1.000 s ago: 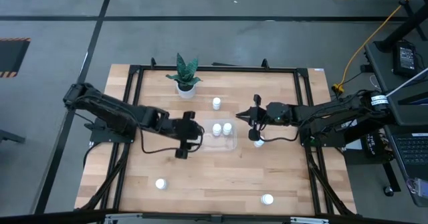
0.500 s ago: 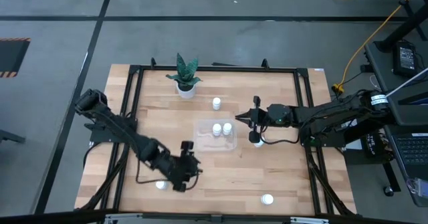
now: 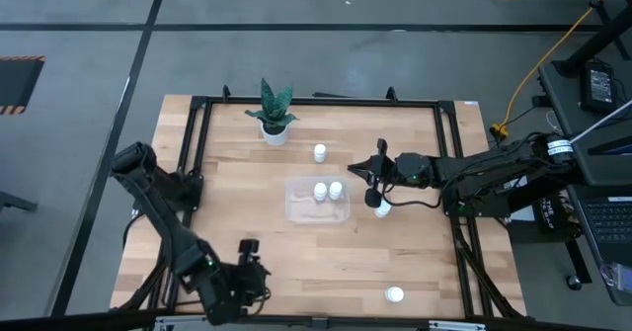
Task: Pick and place pill bottles into a basket
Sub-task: Put the white medicine bottle into the transparent bin
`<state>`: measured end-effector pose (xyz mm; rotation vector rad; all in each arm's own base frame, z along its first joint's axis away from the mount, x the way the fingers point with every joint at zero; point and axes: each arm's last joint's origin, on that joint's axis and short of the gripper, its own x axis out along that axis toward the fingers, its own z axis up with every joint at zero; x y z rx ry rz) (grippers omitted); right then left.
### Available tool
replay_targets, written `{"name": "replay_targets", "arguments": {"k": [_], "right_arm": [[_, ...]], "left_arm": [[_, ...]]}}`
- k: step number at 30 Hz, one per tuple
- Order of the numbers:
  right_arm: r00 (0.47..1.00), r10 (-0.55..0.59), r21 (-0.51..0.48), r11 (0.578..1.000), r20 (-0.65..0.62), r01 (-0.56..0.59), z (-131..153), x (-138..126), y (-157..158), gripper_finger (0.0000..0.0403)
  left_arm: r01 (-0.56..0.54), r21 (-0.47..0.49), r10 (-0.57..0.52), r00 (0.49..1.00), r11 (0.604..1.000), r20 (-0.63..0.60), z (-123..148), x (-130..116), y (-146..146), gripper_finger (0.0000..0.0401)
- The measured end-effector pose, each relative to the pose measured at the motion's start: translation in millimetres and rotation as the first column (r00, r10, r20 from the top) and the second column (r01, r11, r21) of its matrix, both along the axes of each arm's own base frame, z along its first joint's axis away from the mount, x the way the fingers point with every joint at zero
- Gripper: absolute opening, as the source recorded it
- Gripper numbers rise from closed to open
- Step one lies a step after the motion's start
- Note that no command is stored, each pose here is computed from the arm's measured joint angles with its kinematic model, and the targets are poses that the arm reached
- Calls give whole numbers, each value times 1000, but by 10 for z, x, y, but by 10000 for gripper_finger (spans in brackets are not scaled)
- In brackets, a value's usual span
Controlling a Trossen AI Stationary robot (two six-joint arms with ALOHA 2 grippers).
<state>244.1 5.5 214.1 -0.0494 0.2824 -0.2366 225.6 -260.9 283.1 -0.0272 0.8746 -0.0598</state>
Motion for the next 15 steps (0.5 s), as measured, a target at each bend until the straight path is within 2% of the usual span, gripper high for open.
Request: {"name": "replay_targets", "arguments": {"k": [3,11,15], "right_arm": [[1000,-3,9,1000,0,3,-2,-1,-1,32],[1000,-32,13,999,0,32,-4,-3,-8,12],[999,-32,14,999,-7,32,-11,-5,-8,4]], "left_arm": [[-20,7,20,998,1000,-53,-24,-120,-53,194],[-29,98,44,987,995,-156,-86,-441,-85,194],[-83,90,97,980,992,-176,-98,-573,-113,194]]}}
